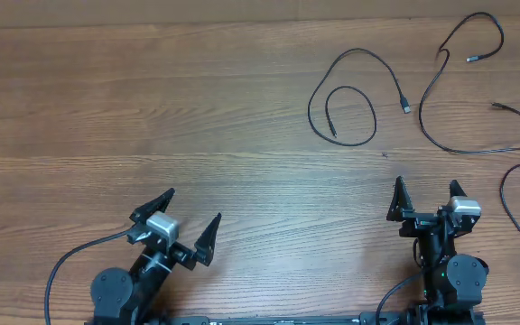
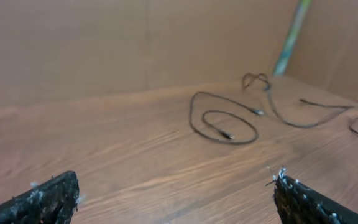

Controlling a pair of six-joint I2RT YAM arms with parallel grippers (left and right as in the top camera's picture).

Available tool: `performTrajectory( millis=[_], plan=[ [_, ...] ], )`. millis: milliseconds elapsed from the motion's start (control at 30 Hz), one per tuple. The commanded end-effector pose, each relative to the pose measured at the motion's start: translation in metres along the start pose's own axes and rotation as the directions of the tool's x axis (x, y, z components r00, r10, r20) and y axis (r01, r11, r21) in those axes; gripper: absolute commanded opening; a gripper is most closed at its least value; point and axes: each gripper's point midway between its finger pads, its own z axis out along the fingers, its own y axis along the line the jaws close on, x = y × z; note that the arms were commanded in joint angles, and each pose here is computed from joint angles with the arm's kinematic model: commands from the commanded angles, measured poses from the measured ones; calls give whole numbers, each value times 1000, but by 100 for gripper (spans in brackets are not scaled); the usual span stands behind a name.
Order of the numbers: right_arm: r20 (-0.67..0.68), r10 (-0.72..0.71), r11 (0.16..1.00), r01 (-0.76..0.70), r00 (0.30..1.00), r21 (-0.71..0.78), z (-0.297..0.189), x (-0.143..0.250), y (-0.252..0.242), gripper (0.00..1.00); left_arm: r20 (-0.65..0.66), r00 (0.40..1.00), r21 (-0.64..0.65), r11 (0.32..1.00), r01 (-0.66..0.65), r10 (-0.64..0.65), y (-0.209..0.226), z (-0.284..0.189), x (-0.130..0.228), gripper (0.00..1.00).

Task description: Untangle cables

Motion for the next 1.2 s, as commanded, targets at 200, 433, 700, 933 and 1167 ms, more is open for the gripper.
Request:
performTrajectory(
  millis=[200, 433, 700, 933, 1167],
  plan=[
    [6, -4, 1000, 4, 1000, -2, 0, 1, 0, 100, 45, 995, -184, 978, 97, -90, 41, 10, 30, 100],
    [6, -4, 1000, 4, 1000, -2, 0, 1, 0, 100, 74, 994, -347, 932, 100, -79, 69, 2, 28, 99],
    [6, -4, 1000, 4, 1000, -2, 0, 1, 0, 100, 26, 1000, -352, 936, 25, -17, 69, 2, 33, 100],
    [6, -4, 1000, 4, 1000, -2, 0, 1, 0, 100, 32, 999, -382, 924, 29, -18, 74, 0, 32, 100],
    [6, -4, 1000, 4, 1000, -2, 0, 1, 0, 100, 32, 999, -381, 924, 29, -19, 74, 0, 33, 100]
  ],
)
